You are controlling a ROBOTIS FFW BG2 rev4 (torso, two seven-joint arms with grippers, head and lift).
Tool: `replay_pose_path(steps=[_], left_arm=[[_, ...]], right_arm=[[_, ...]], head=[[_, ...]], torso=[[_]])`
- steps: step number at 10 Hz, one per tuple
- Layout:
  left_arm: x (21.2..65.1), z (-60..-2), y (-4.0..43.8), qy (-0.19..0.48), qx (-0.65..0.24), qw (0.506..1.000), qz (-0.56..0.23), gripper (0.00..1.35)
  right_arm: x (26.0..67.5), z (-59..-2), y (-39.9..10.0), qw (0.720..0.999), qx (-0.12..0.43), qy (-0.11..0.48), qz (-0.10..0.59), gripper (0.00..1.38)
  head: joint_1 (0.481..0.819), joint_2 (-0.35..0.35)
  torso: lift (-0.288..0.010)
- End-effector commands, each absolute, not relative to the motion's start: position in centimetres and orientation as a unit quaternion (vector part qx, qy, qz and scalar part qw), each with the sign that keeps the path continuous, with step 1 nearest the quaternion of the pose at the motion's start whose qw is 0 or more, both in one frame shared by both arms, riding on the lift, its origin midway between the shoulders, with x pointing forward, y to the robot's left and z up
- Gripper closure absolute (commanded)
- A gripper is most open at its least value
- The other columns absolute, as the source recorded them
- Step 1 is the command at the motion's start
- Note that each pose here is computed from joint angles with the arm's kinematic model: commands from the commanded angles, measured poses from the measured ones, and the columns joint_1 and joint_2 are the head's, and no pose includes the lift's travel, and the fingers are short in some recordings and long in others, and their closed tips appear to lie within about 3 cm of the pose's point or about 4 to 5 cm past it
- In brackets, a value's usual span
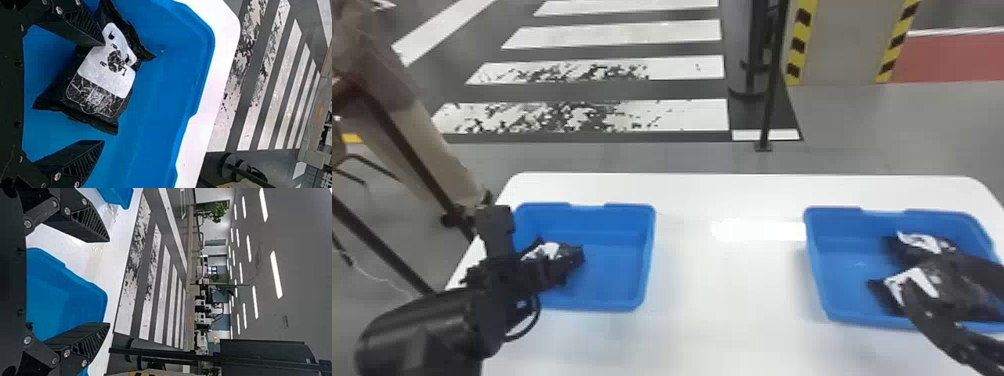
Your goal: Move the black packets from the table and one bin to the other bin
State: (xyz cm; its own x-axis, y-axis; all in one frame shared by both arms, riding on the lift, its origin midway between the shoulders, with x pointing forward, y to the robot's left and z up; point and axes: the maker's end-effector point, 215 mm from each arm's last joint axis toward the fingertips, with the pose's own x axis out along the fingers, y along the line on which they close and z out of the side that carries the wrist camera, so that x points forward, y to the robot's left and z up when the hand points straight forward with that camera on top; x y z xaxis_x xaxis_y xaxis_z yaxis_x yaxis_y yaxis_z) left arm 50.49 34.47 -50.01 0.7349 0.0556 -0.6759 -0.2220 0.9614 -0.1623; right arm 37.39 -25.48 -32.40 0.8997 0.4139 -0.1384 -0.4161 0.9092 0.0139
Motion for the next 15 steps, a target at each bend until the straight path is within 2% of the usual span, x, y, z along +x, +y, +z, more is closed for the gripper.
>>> replay_pose_path(steps=[1, 4, 7, 9, 10, 11, 12, 13, 14, 15], left_arm=[[50.2, -50.5, 33.8, 0.369, -0.109, 0.920, 0.076, 0.15], [51.4, -48.9, 36.3, 0.350, -0.061, 0.928, 0.111, 0.15], [50.0, -50.2, 39.1, 0.371, -0.034, 0.917, 0.142, 0.17], [50.3, -51.5, 38.6, 0.386, -0.025, 0.912, 0.136, 0.17], [51.6, -52.4, 36.1, 0.385, -0.046, 0.916, 0.106, 0.19], [51.9, -52.9, 35.2, 0.391, -0.048, 0.914, 0.097, 0.31], [51.6, -53.6, 34.7, 0.401, -0.066, 0.909, 0.094, 0.59], [51.2, -54.1, 34.8, 0.405, -0.062, 0.906, 0.102, 1.05], [51.2, -54.1, 34.9, 0.399, -0.062, 0.909, 0.104, 1.22], [51.8, -53.4, 34.7, 0.378, -0.056, 0.918, 0.102, 1.21]], right_arm=[[37.3, -32.5, -25.5, 0.974, -0.006, 0.070, 0.214, 0.28], [37.5, -33.2, -25.4, 0.974, 0.006, 0.073, 0.214, 0.28], [37.6, -33.5, -24.9, 0.972, 0.015, 0.073, 0.222, 0.28], [37.6, -33.7, -24.6, 0.972, 0.019, 0.072, 0.224, 0.28], [37.7, -33.8, -24.6, 0.971, 0.020, 0.072, 0.226, 0.28], [37.8, -33.8, -24.5, 0.971, 0.021, 0.072, 0.226, 0.28], [37.7, -33.9, -24.5, 0.971, 0.021, 0.073, 0.226, 0.28], [37.6, -34.0, -24.5, 0.971, 0.024, 0.074, 0.227, 0.28], [37.5, -34.0, -24.4, 0.971, 0.025, 0.075, 0.227, 0.28], [37.5, -34.1, -24.5, 0.971, 0.026, 0.075, 0.227, 0.28]], head=[[0.695, 0.115], [0.695, 0.113], [0.695, 0.157], [0.695, 0.182], [0.695, 0.182], [0.695, 0.165], [0.695, 0.151], [0.695, 0.135], [0.695, 0.133], [0.695, 0.134]], torso=[[-0.110], [-0.110], [-0.110], [-0.110], [-0.110], [-0.110], [-0.110], [-0.110], [-0.110], [-0.110]])
